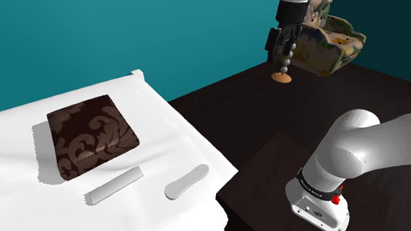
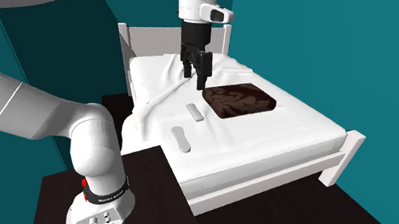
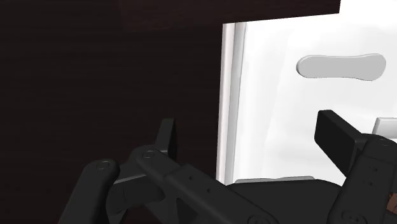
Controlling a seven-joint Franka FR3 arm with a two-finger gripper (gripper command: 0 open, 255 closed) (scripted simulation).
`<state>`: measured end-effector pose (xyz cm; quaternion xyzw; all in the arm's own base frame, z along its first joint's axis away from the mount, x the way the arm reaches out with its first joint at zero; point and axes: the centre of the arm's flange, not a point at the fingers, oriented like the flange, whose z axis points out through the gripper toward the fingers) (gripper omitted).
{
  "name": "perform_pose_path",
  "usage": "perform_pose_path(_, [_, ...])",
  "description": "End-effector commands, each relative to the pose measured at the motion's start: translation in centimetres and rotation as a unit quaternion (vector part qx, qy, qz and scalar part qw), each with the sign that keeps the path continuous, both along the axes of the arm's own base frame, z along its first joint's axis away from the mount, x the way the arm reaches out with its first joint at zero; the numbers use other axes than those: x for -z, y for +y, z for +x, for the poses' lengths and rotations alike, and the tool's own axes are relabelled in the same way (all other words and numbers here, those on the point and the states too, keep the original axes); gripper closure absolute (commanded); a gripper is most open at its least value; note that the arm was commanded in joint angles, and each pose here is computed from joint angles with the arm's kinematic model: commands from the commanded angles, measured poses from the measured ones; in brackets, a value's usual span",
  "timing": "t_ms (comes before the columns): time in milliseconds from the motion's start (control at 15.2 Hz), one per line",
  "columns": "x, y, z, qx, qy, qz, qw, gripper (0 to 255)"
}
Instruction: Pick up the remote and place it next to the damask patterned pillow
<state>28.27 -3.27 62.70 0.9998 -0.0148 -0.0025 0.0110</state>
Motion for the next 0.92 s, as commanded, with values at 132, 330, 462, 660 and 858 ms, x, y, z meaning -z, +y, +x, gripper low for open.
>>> perform_pose_path(132, [2.1, 0.8, 1.4, -0.033, 0.0, 0.001, 0.9995, 0])
perform_pose_path(330, [5.1, 2.2, 3.4, -0.083, 0.001, 0.003, 0.9966, 0])
perform_pose_path(462, [7.2, 3.3, 4.7, -0.116, 0.001, 0.004, 0.9933, 0])
perform_pose_path(660, [10.3, 5.0, 6.4, -0.165, 0.002, 0.005, 0.9863, 0])
perform_pose_path(858, [13.4, 6.9, 8.0, -0.214, 0.002, 0.007, 0.9769, 0])
